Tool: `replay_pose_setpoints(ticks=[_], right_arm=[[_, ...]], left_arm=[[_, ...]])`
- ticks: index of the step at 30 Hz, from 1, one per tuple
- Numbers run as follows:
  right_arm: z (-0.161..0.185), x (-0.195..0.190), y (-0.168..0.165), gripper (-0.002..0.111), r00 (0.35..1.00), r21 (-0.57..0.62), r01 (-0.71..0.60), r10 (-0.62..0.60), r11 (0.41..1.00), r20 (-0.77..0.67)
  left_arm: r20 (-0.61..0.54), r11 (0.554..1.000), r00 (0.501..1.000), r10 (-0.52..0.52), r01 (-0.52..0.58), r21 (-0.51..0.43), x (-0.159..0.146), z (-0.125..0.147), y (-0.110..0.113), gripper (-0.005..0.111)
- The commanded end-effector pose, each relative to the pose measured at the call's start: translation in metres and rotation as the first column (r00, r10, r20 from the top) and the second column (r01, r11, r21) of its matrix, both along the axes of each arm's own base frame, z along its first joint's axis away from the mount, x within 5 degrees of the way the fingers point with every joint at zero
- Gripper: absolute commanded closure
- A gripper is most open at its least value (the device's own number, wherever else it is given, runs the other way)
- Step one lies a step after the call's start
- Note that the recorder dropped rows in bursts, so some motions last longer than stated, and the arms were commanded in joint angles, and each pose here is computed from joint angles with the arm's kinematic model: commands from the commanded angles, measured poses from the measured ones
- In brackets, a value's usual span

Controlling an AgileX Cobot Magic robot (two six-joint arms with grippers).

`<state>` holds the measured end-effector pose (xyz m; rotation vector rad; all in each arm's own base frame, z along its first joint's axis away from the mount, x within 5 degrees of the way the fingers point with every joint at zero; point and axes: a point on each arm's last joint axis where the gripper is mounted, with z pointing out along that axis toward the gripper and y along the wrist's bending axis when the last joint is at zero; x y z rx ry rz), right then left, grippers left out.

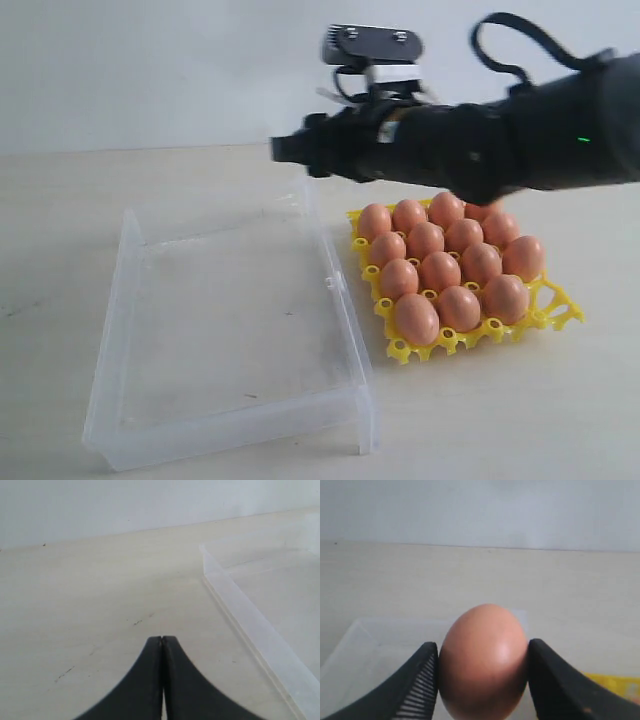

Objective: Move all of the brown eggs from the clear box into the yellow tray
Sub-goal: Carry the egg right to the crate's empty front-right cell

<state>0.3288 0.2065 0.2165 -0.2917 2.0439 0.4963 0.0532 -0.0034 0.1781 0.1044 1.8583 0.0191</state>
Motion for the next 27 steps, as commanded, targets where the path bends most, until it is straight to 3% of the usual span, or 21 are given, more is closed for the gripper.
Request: replay_pose_setpoints(ticks=[1,9,15,27], right_arm=[[0.007,-0.028,-0.057,0.108,0.993,-0.016,0.07,-0.068,0.997,0.101],[-0.009,-0.08,-0.131,0.108,0.962,-0.165,0.18,-0.138,0.97,0.236],[-0.027,-0.1,-0.16,0.108,0.921,-0.118,0.318,-0.277,0.941,0.274],[-0.064,-0.097,-0.167,0.108,0.939,-0.189,0.335,-0.31,0.923,0.151]], left_arm=[[0.018,1.0,1.0,0.0,0.0,-0.009,0.0,0.003,0.0,0.107],[0.018,1.0,1.0,0.0,0.0,-0.009,0.0,0.003,0.0,0.107],[0.018,1.0,1.0,0.0,0.0,-0.009,0.0,0.003,0.0,0.107],[0.018,1.0,1.0,0.0,0.0,-0.009,0.0,0.003,0.0,0.107]])
